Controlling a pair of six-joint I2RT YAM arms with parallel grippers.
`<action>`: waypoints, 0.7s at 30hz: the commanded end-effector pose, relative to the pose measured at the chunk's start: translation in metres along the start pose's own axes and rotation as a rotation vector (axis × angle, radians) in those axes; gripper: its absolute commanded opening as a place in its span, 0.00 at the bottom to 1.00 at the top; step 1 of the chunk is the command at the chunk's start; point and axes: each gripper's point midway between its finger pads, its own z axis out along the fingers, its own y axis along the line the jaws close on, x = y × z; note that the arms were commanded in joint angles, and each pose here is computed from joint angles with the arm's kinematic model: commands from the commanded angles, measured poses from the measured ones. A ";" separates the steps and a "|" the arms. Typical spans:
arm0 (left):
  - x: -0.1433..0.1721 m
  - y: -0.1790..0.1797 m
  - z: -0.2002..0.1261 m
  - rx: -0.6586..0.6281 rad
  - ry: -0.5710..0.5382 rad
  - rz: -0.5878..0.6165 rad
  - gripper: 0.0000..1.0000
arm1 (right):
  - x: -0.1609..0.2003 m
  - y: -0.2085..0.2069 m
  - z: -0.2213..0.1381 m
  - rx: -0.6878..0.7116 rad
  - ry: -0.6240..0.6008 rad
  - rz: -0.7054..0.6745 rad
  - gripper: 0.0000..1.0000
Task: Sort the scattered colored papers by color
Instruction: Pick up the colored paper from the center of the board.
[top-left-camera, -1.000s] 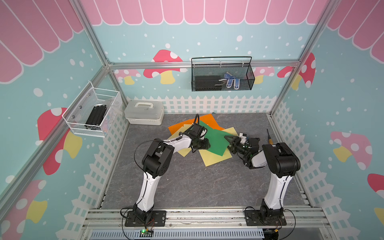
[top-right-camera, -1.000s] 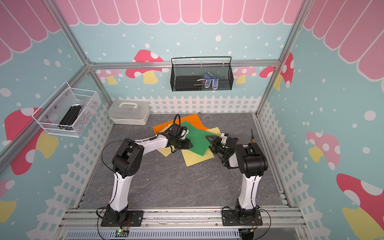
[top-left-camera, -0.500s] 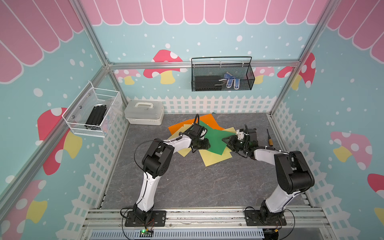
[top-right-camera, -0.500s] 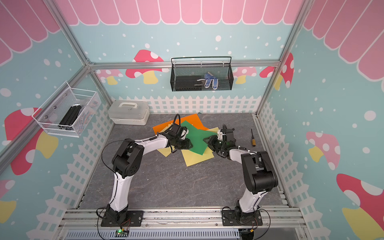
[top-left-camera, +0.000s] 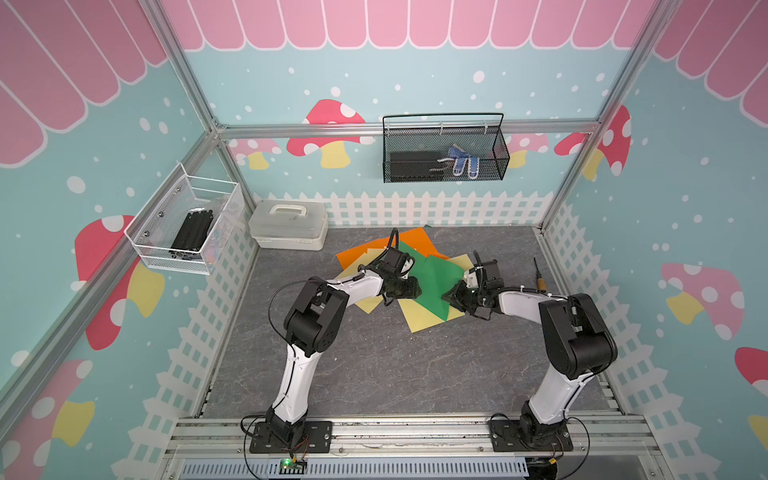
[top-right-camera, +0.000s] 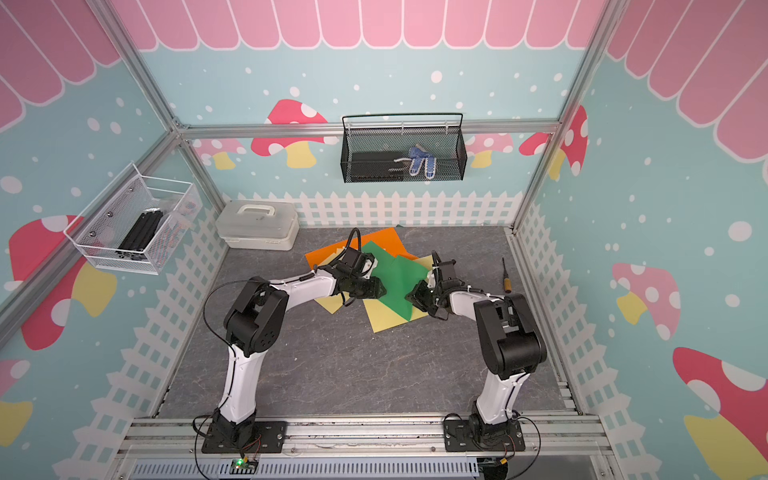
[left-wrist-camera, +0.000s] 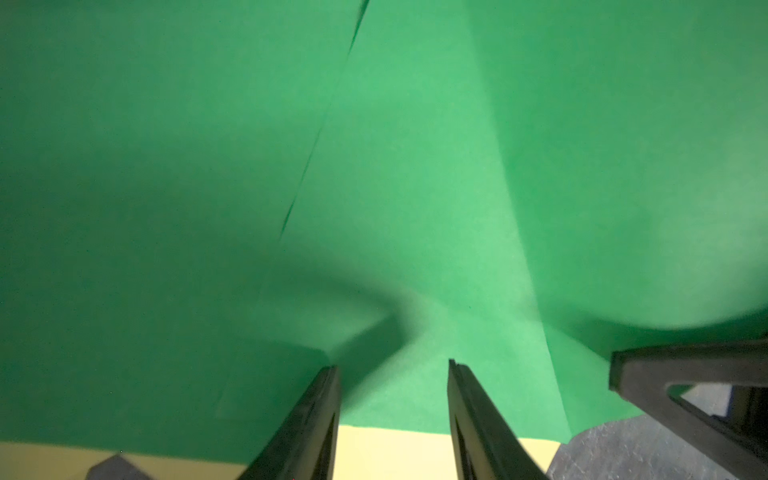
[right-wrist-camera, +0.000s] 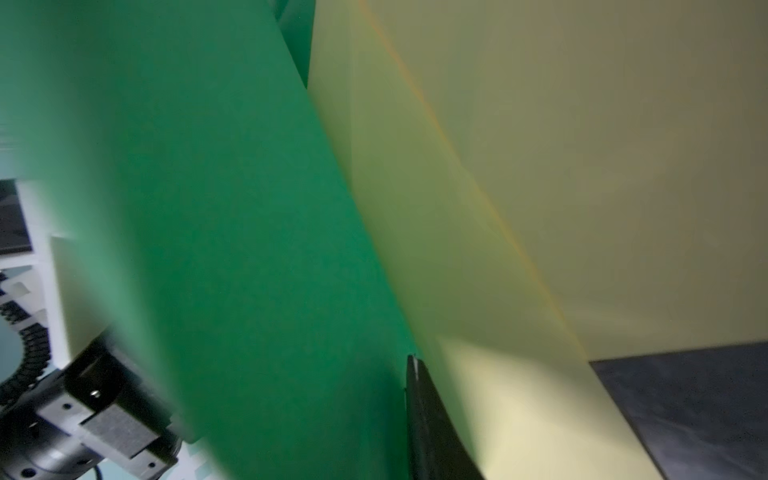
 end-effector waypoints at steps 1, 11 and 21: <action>0.039 0.015 0.010 -0.044 0.107 -0.050 0.46 | -0.004 -0.004 -0.003 0.065 -0.010 -0.034 0.16; 0.014 -0.012 -0.031 0.028 -0.029 0.020 0.48 | -0.006 -0.022 0.002 0.171 0.016 -0.090 0.00; -0.026 -0.032 -0.120 0.052 -0.297 0.106 0.54 | -0.004 0.006 -0.024 0.176 0.057 -0.245 0.00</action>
